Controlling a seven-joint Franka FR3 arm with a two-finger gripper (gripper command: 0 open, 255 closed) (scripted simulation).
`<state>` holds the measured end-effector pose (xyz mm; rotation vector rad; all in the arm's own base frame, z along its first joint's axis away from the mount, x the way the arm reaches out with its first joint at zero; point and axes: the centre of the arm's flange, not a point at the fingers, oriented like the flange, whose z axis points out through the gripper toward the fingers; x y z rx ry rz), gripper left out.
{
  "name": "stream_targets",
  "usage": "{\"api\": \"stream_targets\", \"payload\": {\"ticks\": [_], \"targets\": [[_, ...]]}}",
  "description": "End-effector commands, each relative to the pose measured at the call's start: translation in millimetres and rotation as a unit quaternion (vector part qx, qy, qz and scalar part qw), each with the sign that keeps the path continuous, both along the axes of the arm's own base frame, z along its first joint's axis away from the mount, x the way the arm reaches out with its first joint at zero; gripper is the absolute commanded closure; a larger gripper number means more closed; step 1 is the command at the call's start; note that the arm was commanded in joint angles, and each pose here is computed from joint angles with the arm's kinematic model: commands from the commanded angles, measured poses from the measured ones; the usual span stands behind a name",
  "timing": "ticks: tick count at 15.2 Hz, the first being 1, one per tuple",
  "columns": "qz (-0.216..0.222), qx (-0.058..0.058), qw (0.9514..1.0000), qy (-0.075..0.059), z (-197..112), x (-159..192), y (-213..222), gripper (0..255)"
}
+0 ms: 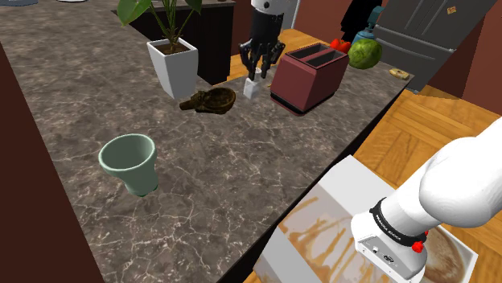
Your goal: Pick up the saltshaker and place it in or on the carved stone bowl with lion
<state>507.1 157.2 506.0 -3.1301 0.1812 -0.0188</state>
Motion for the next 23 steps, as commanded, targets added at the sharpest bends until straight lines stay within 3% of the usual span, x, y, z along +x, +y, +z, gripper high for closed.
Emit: {"api": "stream_targets", "payload": {"ticks": [1,6,19,23], "targets": [[0.000,0.000,1.0000,0.000,10,0,1,255],[0.000,0.000,1.0000,0.000,34,0,1,255],[0.000,0.000,1.0000,0.000,77,146,82,255],[0.000,0.000,1.0000,0.000,56,146,82,255]]}}
